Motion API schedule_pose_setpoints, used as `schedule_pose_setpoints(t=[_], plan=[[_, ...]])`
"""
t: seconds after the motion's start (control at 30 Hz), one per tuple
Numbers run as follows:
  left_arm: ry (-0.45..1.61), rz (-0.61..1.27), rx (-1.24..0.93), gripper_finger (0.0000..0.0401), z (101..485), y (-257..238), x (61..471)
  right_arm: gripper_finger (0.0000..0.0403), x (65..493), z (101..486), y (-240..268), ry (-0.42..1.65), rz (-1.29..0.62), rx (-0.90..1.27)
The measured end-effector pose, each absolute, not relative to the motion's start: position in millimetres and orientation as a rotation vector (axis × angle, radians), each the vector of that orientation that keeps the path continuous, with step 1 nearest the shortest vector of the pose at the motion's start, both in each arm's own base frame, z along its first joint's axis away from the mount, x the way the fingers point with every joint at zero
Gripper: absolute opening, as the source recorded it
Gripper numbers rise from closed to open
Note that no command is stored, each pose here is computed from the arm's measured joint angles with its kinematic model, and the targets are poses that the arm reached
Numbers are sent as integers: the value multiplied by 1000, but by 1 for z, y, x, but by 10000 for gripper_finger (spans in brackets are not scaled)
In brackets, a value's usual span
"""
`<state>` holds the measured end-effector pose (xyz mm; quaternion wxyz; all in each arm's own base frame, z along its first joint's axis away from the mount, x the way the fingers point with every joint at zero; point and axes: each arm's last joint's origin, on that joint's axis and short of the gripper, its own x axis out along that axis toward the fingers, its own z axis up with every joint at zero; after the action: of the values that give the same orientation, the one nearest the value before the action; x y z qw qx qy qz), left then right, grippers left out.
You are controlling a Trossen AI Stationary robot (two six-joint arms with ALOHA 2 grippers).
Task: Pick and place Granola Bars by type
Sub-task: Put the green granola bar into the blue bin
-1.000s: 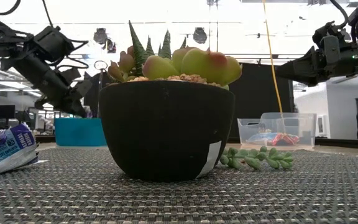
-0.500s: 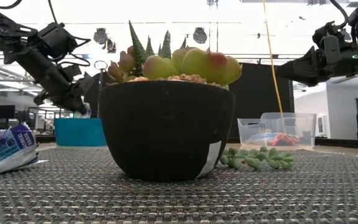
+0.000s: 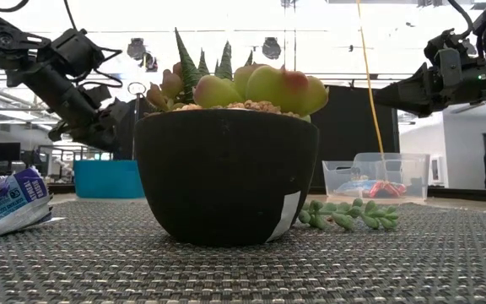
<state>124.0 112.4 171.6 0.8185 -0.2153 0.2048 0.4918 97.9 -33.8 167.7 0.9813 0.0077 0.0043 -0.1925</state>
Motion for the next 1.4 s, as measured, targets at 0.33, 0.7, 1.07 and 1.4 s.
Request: schedule_pose_setpoints(t=[0.33, 0.7, 1.07, 1.4], plan=[[296, 284, -664, 90, 189, 92, 150, 169, 98, 168, -34, 8, -387, 15], [488, -201, -692, 90, 189, 0, 176, 169, 98, 168, -34, 8, -387, 16], [699, -153, -797, 90, 167, -80, 167, 169, 98, 168, -34, 9, -387, 16], [937, -131, -858, 90, 140, -117, 198, 169, 98, 168, -34, 9, -387, 16]])
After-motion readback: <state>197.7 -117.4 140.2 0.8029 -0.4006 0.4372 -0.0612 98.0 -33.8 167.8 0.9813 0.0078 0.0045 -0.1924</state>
